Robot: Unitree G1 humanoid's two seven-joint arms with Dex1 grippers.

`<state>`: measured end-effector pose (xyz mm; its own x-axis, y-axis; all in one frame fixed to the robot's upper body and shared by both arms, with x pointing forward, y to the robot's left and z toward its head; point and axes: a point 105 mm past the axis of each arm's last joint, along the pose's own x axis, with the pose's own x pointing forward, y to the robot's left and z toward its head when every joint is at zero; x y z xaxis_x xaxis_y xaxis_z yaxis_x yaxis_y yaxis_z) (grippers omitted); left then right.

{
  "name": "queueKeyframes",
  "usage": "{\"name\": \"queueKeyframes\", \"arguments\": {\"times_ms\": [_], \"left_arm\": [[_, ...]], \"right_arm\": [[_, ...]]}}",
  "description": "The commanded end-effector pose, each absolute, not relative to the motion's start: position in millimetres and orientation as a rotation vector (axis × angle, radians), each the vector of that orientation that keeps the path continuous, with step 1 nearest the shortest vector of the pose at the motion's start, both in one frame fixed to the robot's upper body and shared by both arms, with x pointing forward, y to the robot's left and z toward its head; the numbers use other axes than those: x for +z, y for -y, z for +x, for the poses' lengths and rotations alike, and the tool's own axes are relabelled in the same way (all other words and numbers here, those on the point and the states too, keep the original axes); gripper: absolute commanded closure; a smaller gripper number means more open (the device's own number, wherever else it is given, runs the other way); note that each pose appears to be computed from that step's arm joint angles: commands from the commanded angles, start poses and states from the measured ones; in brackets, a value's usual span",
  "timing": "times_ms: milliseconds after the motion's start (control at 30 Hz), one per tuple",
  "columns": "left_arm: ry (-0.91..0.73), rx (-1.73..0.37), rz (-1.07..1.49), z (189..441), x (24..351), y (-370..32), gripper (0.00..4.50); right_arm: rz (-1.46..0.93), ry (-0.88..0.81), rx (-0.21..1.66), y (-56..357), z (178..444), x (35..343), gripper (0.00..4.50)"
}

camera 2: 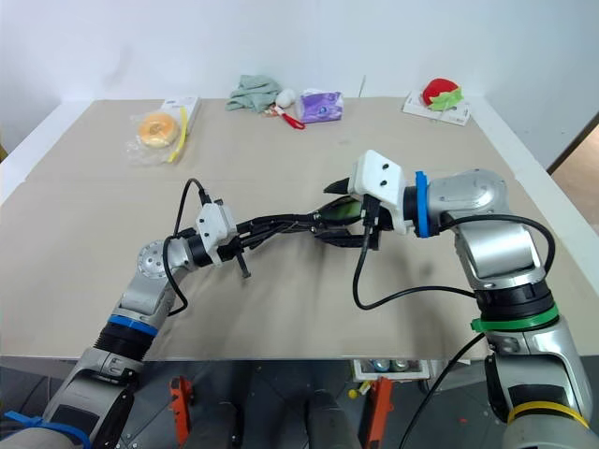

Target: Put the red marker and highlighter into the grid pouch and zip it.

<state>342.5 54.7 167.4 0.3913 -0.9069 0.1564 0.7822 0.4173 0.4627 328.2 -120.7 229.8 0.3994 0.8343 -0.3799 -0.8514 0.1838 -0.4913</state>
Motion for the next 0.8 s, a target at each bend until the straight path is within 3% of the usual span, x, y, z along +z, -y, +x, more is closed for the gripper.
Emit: {"name": "queueKeyframes", "arguments": {"times_ms": [33,100,333,600,800], "left_arm": [[0.475,-1.087,0.343,341.4,184.1,-55.9,4.5],[0.474,-1.085,0.343,341.7,184.3,-56.1,4.5],[0.473,-1.084,0.34,341.4,184.3,-55.5,4.5],[0.473,-1.082,0.338,341.9,184.4,-54.9,4.5],[0.472,-1.082,0.337,342.2,184.1,-55.2,4.5]], "right_arm": [[-0.737,0.003,1.186,119.2,326.6,234.8,0.37],[-0.744,0.0,1.187,118.4,327.3,233.2,0.94],[-0.754,0.004,1.183,117.5,329.7,233.5,4.22],[-0.729,0.019,1.132,127.6,333.9,242.9,4.37],[-0.708,0.012,0.927,175.3,354.1,261.8,4.37]]}}
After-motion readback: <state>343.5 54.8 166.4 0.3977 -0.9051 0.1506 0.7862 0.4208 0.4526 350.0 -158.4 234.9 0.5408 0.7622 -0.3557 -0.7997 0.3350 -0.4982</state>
